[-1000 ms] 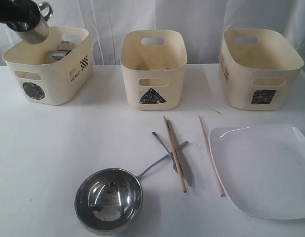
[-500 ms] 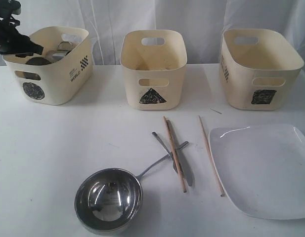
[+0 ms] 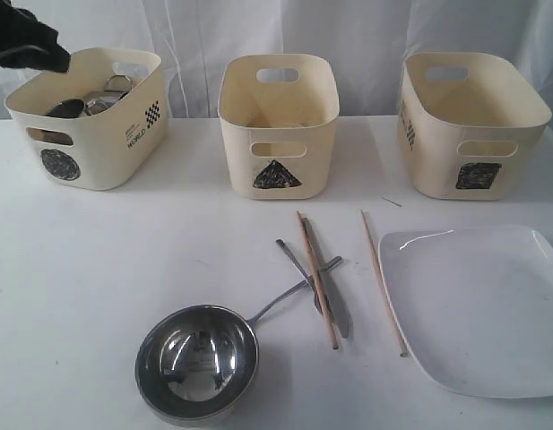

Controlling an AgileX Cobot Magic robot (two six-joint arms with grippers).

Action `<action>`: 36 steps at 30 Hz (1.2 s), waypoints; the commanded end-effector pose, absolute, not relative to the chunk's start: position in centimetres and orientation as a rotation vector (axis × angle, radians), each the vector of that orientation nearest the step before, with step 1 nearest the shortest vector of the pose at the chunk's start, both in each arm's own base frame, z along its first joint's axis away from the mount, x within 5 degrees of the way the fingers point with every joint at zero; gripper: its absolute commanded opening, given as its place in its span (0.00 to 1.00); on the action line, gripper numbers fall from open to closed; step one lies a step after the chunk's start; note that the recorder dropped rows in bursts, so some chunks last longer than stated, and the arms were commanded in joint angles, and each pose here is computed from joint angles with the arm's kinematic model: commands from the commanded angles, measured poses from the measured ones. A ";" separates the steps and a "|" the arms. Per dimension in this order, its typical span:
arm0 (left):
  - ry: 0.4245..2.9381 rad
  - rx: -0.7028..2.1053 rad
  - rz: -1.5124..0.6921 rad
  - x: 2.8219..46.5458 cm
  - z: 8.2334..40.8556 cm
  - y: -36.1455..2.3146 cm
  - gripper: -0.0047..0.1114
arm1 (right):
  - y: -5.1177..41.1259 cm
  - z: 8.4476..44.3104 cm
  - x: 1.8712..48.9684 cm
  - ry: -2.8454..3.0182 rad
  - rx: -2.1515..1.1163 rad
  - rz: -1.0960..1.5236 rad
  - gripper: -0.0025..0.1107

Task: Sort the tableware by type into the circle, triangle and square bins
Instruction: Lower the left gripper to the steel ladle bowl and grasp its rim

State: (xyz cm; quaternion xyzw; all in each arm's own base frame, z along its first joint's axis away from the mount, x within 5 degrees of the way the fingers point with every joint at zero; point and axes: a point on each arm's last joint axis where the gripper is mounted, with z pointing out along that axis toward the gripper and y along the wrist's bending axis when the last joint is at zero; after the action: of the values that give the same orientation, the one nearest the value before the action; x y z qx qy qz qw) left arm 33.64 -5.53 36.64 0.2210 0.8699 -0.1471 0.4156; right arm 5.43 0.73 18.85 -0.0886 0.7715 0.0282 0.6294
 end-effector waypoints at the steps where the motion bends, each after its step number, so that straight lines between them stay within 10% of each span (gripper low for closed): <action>1: 2.302 0.715 -0.548 27.1 34.1 -8.7 0.35 | 0.8 18.7 5.4 1.761 -0.202 0.070 0.02; 8: 2.399 0.870 -0.546 22.1 29.2 -10.5 0.36 | 0.8 18.7 5.4 1.761 -0.202 0.070 0.02; 13: 2.464 0.820 -0.590 22.2 26.6 -10.6 0.60 | 0.8 18.7 5.4 1.761 -0.202 0.070 0.02; 36: 2.611 1.095 -0.683 23.9 16.9 -15.8 0.53 | 0.8 18.7 5.4 1.761 -0.202 0.070 0.02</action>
State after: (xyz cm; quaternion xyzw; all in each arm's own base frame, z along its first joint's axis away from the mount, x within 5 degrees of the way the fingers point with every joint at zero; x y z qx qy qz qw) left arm 24.14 -15.63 17.49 0.3680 0.8912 -0.2310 0.1304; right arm 5.43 0.73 18.85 -0.0878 0.7716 0.0288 0.6294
